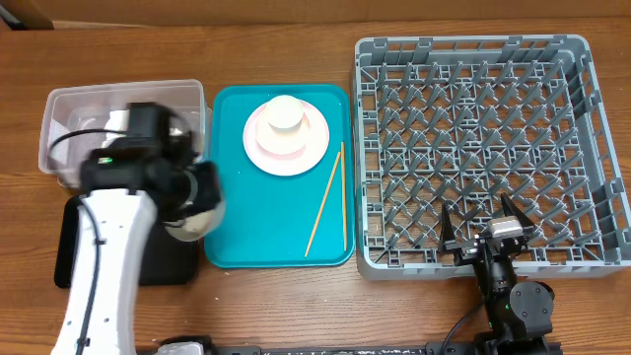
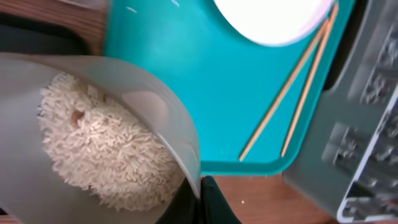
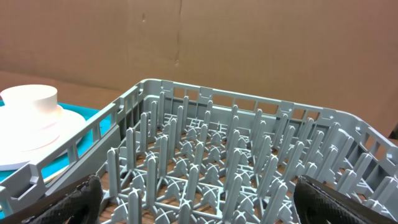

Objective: Sort waste into correct bins and load items into the dishwasher
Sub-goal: 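Lift the rice bowl with the left gripper over the black tray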

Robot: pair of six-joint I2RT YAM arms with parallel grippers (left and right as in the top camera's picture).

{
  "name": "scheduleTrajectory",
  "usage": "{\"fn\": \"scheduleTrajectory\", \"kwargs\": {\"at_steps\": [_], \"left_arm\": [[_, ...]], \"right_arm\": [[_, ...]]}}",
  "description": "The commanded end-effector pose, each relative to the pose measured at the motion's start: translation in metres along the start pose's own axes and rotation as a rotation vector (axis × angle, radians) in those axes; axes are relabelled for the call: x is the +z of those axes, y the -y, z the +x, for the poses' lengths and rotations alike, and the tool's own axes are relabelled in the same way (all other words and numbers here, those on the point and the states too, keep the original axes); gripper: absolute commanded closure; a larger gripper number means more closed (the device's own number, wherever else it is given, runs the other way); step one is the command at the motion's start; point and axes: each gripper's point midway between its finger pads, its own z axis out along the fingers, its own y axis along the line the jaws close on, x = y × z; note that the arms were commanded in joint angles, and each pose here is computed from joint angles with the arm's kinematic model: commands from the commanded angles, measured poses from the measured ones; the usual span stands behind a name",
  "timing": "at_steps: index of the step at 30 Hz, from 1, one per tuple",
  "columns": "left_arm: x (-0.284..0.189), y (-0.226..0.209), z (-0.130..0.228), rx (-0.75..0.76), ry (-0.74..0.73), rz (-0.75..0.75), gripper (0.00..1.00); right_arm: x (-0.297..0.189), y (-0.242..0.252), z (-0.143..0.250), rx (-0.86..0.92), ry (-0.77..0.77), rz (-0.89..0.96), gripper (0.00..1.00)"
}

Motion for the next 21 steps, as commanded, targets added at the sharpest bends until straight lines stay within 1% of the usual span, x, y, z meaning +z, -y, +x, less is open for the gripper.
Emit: {"fn": "scheduleTrajectory", "kwargs": {"at_steps": [1, 8, 11, 14, 17, 21], "left_arm": [[-0.023, -0.012, -0.017, -0.010, 0.074, 0.127, 0.96], [-0.050, -0.052, -0.038, -0.165, 0.211, 0.335, 0.96], [-0.056, -0.066, -0.042, -0.220, 0.275, 0.434, 0.96], [-0.055, -0.079, -0.042, -0.270, 0.318, 0.502, 0.96], [-0.047, -0.089, -0.042, -0.294, 0.369, 0.564, 0.96], [-0.037, -0.092, -0.043, -0.274, 0.428, 0.648, 0.96]], "right_arm": [[0.000, 0.002, 0.002, -0.003, 0.001, 0.012, 0.00], [0.000, 0.002, 0.002, -0.003, 0.001, 0.012, 0.00], [0.000, 0.002, 0.002, -0.003, 0.001, 0.012, 0.00], [0.000, 0.002, 0.002, -0.003, 0.001, 0.011, 0.00], [0.000, 0.002, 0.002, -0.003, 0.001, 0.012, 0.00], [0.000, 0.002, 0.002, -0.003, 0.001, 0.012, 0.00]]}}
